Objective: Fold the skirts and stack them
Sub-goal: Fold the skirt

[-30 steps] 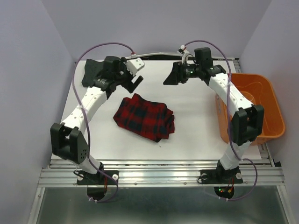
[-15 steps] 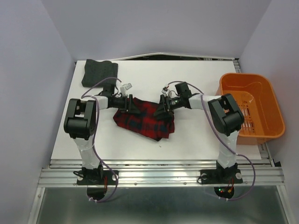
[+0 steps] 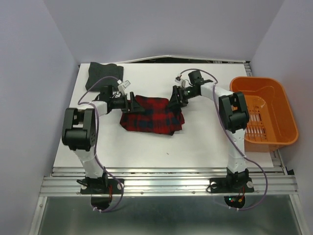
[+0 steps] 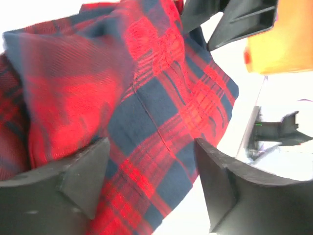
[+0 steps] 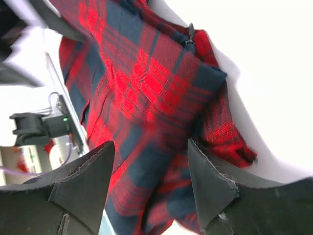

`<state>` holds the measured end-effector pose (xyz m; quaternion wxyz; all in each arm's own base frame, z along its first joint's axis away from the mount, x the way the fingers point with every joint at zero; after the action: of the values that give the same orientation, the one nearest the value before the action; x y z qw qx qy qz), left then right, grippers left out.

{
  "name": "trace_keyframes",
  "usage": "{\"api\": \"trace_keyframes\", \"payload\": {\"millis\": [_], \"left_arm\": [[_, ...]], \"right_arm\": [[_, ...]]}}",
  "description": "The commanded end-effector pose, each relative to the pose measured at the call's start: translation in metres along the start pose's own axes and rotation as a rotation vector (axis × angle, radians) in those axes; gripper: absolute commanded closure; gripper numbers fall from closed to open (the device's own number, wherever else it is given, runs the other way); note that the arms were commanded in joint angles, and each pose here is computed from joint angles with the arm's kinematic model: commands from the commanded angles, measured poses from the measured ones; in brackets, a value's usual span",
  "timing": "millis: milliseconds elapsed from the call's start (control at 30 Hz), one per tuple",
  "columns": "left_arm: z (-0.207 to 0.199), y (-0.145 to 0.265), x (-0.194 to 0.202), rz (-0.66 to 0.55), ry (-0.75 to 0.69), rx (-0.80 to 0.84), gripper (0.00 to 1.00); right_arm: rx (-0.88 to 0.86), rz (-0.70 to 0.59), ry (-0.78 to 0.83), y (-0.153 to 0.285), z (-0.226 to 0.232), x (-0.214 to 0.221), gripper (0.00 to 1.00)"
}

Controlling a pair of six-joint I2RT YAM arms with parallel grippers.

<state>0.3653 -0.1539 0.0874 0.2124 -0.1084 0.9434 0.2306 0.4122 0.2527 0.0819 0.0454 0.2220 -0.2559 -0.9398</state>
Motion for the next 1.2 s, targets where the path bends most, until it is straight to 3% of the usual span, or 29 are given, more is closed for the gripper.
{"api": "trace_keyframes", "payload": {"millis": [0,33,100,200,233,267,333,433,533,633,767,867,967,1167], "left_arm": [[-0.067,0.054,-0.042,-0.168,-0.34,-0.109,0.09],[-0.073,0.066,-0.051,-0.215,-0.397,-0.175,0.02],[-0.105,0.102,-0.066,-0.336,-0.484,-0.247,0.01],[-0.124,0.153,-0.078,-0.503,-0.491,-0.407,0.02],[-0.121,0.166,-0.083,-0.571,-0.426,-0.493,0.02],[-0.123,0.176,-0.083,-0.607,-0.408,-0.539,0.02],[-0.125,0.193,-0.078,-0.647,-0.39,-0.595,0.02],[-0.117,0.195,-0.064,-0.595,-0.342,-0.588,0.03],[-0.088,0.193,-0.05,-0.562,-0.2,-0.632,0.17],[-0.054,0.185,-0.033,-0.526,-0.071,-0.684,0.21],[-0.026,0.174,-0.023,-0.531,0.02,-0.631,0.33],[0.011,0.153,-0.013,-0.427,0.138,-0.567,0.27],[0.03,0.143,-0.014,-0.363,0.158,-0.553,0.2],[0.063,0.108,0.013,-0.232,0.277,-0.435,0.09]], "right_arm": [[0.097,-0.111,0.169,0.032,0.061,-0.036,0.33],[0.114,-0.141,0.199,0.038,0.073,-0.042,0.31],[0.236,-0.239,0.304,0.056,0.1,-0.06,0.27],[0.419,-0.311,0.459,0.052,0.14,-0.068,0.24],[0.454,-0.322,0.493,0.046,0.149,-0.069,0.23],[0.454,-0.314,0.552,0.025,0.175,-0.061,0.21],[0.522,-0.325,0.565,0.004,0.182,-0.059,0.18],[0.472,-0.323,0.572,-0.033,0.207,-0.054,0.19],[0.478,-0.216,0.522,-0.076,0.178,-0.048,0.22],[0.486,-0.133,0.536,-0.087,0.16,-0.035,0.22],[0.458,-0.135,0.518,-0.091,0.152,-0.019,0.19],[0.468,-0.182,0.507,-0.086,0.159,-0.027,0.16],[0.519,-0.24,0.491,-0.081,0.163,-0.045,0.14],[0.542,-0.235,0.46,-0.085,0.164,-0.056,0.13]]}}
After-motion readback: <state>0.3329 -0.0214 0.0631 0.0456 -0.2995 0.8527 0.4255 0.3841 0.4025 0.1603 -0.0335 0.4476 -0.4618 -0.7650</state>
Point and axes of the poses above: each gripper's point midway between its finger pads, its own y axis back along the fingers, its own z axis along the line the jaws close on, x = y × z, the point moved 3 cm from there along y, back along the fingers, and after that the axes turned 5 degrees about y, right-handed, at the moved point
